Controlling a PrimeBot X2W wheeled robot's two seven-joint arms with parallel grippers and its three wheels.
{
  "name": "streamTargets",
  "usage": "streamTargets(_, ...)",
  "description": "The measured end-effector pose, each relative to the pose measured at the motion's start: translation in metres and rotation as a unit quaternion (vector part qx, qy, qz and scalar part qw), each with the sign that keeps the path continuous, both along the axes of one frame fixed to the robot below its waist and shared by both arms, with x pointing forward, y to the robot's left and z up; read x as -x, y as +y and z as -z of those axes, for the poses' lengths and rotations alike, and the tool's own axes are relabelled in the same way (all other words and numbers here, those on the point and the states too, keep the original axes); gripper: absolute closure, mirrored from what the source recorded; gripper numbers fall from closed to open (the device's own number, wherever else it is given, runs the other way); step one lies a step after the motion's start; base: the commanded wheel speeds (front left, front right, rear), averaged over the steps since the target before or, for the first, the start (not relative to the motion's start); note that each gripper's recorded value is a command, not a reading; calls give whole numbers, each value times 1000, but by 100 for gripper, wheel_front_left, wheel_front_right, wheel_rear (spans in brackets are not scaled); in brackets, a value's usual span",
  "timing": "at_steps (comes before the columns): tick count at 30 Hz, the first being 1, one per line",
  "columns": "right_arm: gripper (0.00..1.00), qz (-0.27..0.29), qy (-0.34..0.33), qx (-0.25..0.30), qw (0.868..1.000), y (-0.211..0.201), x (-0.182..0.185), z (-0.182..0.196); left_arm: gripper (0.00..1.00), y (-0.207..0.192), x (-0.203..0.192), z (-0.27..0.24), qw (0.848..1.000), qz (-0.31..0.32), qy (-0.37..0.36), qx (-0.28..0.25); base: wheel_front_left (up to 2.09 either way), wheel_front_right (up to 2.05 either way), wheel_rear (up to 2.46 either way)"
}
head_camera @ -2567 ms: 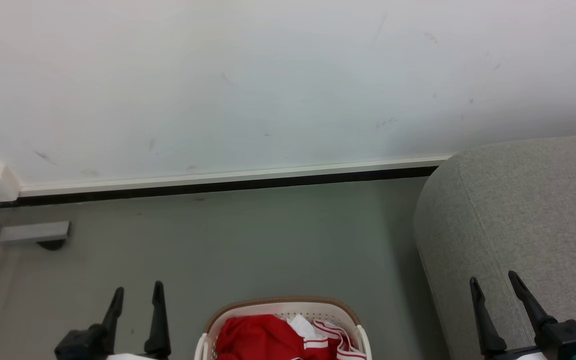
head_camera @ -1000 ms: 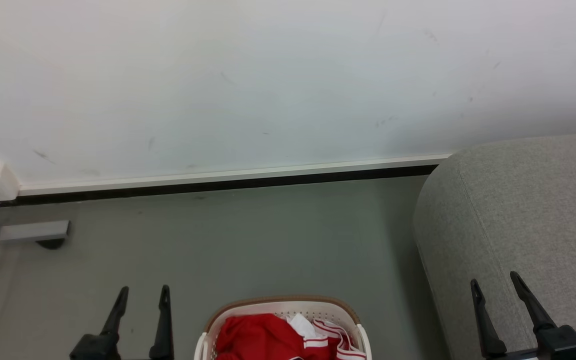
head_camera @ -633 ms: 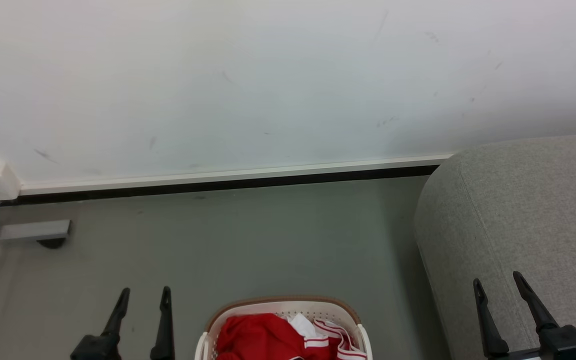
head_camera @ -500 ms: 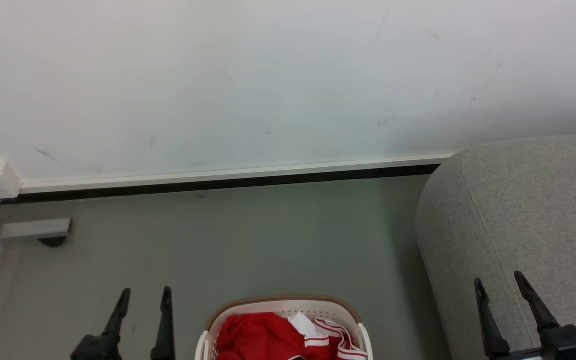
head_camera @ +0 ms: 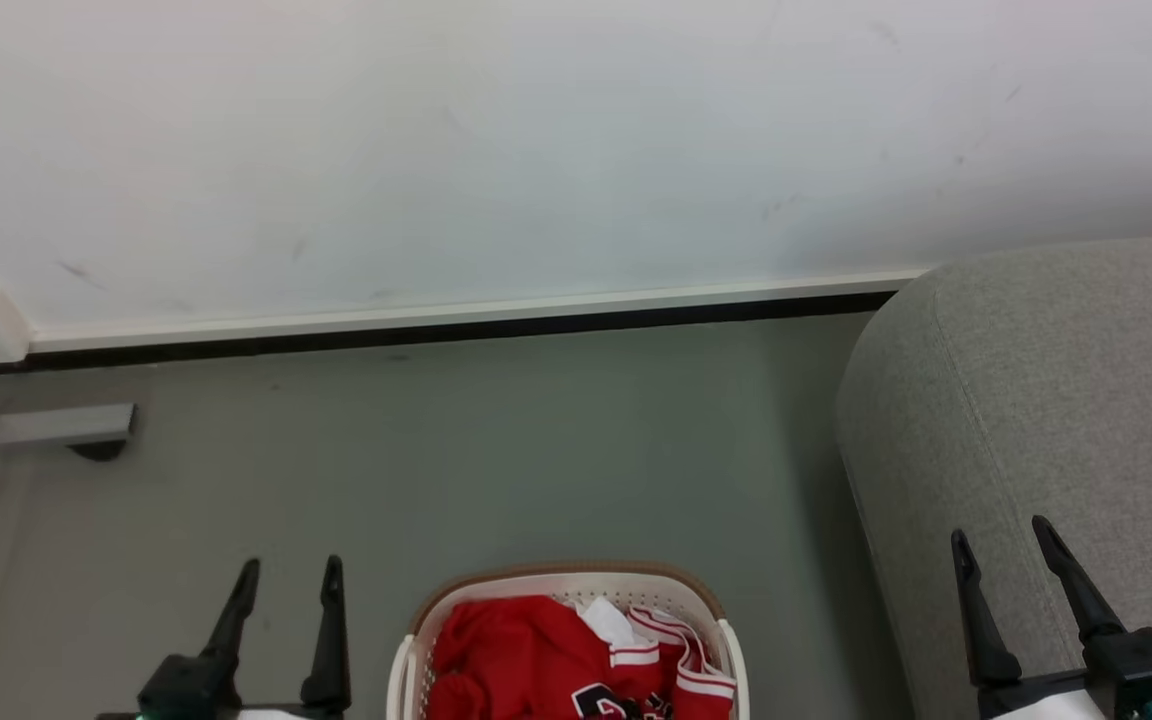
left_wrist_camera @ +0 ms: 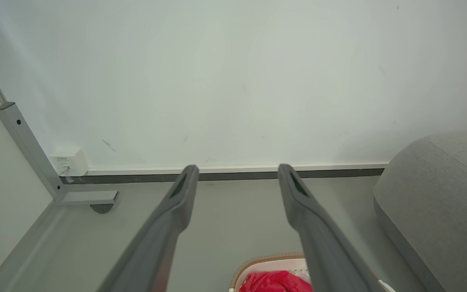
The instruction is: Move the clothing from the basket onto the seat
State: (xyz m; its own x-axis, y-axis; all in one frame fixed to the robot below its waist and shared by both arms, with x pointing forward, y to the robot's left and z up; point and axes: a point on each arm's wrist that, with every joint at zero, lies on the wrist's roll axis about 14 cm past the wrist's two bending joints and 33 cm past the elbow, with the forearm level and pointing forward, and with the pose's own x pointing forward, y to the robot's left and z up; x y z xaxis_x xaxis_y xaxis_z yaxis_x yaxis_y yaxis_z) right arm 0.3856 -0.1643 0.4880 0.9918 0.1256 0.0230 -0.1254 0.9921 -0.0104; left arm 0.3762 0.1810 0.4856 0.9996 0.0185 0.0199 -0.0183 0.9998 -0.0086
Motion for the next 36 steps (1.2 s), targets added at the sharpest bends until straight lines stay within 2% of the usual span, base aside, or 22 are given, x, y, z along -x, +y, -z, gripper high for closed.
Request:
streamTargets(10, 0, -2, -6, -2, 1000, 2, -41, 3, 0, -35, -38, 32, 997, 65, 41, 3, 0, 0, 0)
streamTargets(16, 0, -6, -1, 0, 1000, 4, -76, 18, 0, -75, -60, 98, 981, 144, 131, -14, 0, 0, 0)
streamTargets(23, 0, -15, 2, 2, 1000, 8, -117, 42, 0, -109, -77, 180, 941, 219, 253, -54, 0, 0, 0)
streamTargets(25, 0, -18, 3, 3, 1000, 9, -126, 50, 0, -115, -77, 206, 924, 233, 294, -66, 0, 0, 0)
streamTargets(27, 0, -20, 7, 4, 1000, 10, -133, 60, 0, -120, -70, 235, 900, 249, 346, -89, 0, 0, 0)
streamTargets(31, 0, -29, 16, 5, 999, 14, -142, 77, 0, -126, -68, 274, 871, 260, 401, -111, 0, 0, 0)
streamTargets(36, 0, -29, 29, 3, 999, 12, -144, 93, 0, -131, -67, 311, 846, 258, 448, -129, 0, 0, 0)
